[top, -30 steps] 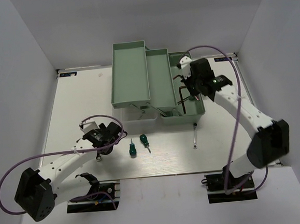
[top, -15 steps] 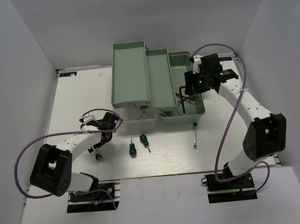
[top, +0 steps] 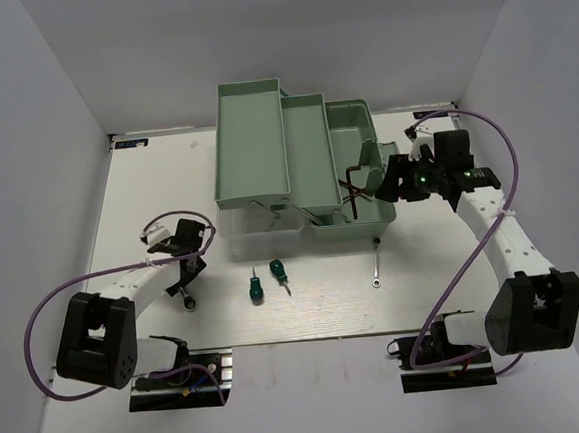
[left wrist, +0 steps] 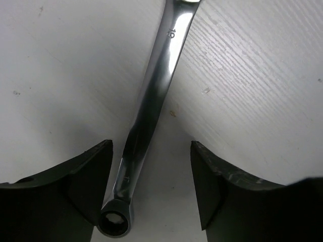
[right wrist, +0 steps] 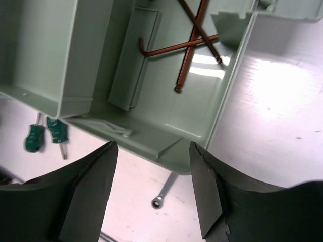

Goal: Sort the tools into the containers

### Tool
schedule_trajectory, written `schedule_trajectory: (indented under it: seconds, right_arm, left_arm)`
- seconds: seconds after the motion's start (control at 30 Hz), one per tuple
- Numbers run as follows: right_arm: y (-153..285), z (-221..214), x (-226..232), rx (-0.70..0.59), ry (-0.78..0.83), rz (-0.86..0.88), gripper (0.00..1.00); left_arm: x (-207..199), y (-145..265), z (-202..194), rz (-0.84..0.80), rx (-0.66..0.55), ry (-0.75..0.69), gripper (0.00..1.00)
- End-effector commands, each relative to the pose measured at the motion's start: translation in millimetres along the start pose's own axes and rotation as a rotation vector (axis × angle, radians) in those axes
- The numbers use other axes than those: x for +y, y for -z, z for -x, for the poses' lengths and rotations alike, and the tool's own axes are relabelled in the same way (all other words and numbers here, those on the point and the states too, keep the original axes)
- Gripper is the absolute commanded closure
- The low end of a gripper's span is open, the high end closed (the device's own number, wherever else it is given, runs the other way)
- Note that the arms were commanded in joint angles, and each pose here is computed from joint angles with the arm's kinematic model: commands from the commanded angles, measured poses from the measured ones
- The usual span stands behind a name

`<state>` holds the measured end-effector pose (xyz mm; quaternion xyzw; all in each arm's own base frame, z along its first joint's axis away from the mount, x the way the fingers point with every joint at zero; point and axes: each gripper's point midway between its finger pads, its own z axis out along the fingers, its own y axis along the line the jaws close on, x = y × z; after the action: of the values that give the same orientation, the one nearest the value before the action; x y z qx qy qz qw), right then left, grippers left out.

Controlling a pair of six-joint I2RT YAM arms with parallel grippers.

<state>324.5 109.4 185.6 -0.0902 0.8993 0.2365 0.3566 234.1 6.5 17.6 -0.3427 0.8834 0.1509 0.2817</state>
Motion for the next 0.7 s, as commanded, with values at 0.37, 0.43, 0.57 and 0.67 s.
schedule_trajectory:
  seconds: [0.37, 0.43, 0.57, 0.67]
  right_arm:
    - [46.0, 9.8, 17.3, -0.152, -0.093, 0.181, 0.33]
    - [48.5, 10.2, 17.2, -0.16, -0.106, 0.195, 0.33]
    - [52.3, 11.8, 14.7, -0.173, -0.132, 0.212, 0.33]
    - [55.8, 10.7, 17.6, -0.175, -0.121, 0.244, 0.11]
  left_arm:
    - [-4.9, -17.1, -33.0, -0.105, 0.182, 0.079, 0.61]
    - [-8.3, -16.6, -32.7, -0.121, 0.185, 0.084, 0.69]
    - [-11.4, -13.0, -30.2, -0.15, 0.189, 0.092, 0.94]
    - [-10.5, -7.9, -30.1, -0.171, 0.187, 0.089, 1.0]
